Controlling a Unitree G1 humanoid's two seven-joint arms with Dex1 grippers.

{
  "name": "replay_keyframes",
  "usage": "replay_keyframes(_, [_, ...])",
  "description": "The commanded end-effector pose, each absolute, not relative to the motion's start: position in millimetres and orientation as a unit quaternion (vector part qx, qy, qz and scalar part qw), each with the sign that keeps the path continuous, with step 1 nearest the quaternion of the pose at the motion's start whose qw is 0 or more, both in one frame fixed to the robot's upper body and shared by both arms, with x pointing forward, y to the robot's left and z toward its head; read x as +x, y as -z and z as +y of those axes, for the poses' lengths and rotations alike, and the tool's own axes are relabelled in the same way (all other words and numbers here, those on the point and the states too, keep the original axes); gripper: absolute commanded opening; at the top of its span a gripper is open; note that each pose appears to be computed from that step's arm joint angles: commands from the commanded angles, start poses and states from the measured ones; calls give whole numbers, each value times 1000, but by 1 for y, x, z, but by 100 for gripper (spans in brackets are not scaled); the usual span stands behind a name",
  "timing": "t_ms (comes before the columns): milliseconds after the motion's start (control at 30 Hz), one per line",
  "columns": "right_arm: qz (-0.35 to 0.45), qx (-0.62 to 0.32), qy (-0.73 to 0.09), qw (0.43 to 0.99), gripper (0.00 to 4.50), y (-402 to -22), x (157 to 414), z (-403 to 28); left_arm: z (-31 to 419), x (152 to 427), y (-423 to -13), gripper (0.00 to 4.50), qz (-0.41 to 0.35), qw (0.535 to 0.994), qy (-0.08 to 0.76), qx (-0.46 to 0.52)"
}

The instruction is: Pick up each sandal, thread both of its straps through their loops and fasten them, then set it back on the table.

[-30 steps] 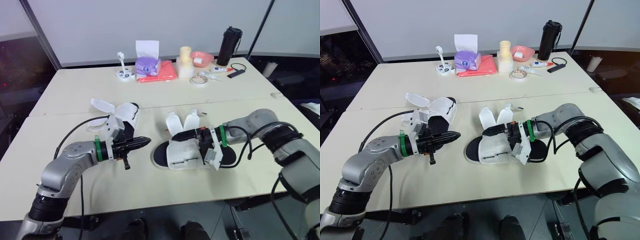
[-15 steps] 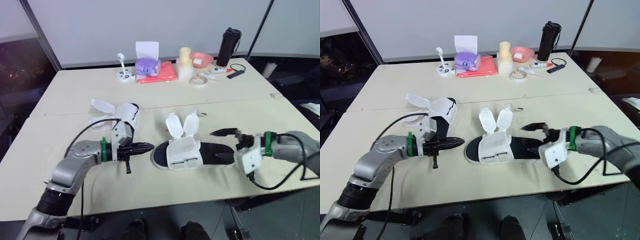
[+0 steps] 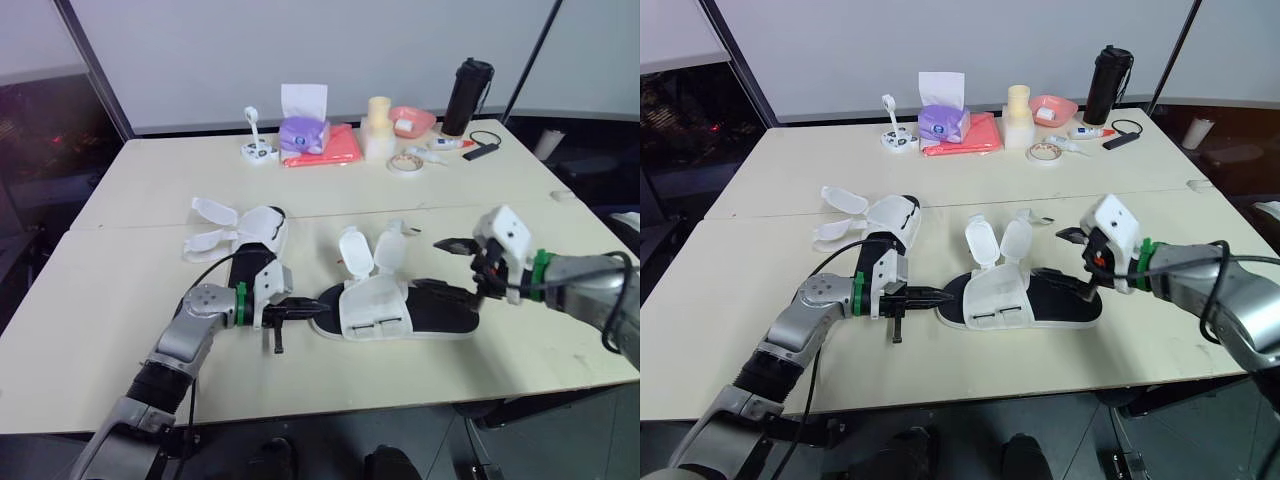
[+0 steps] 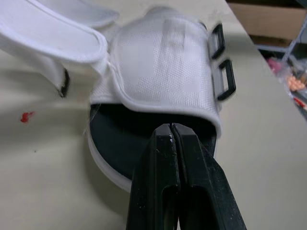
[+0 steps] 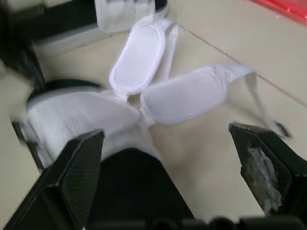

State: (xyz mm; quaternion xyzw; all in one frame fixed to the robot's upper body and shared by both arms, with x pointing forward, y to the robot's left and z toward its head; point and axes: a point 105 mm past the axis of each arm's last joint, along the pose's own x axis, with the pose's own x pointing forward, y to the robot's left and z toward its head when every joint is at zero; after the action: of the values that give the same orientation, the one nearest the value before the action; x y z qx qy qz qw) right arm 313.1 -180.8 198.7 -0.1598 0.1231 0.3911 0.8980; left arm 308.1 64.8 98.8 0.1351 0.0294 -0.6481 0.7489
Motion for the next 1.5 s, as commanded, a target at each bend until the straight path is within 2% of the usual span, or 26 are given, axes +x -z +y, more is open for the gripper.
replay_keyframes(33, [120, -103, -372, 915, 449, -220, 323, -180, 57, 309, -100, 0, 10, 733, 658, 170])
replay_keyframes(200, [153, -39, -347, 924, 449, -217, 340, -180, 49, 310, -94, 0, 10, 728, 663, 174])
replay_keyframes(567, [229, 91, -302, 921, 449, -178, 379, -181, 37, 311, -91, 0, 3, 723, 668, 175])
replay_keyframes(833, [225, 148, -307, 913, 449, -183, 396, -161, 37, 309, -88, 0, 9, 720, 672, 177])
replay_keyframes(1067, [210, 236, -297, 901, 449, -187, 411, -151, 38, 307, -86, 0, 11, 721, 670, 177])
replay_keyframes(1300, [153, 322, -310, 881, 449, -217, 426, -139, 37, 308, -87, 0, 9, 724, 667, 175])
replay_keyframes(1500, [114, 363, -334, 862, 449, -243, 425, -134, 36, 309, -87, 0, 7, 726, 665, 174])
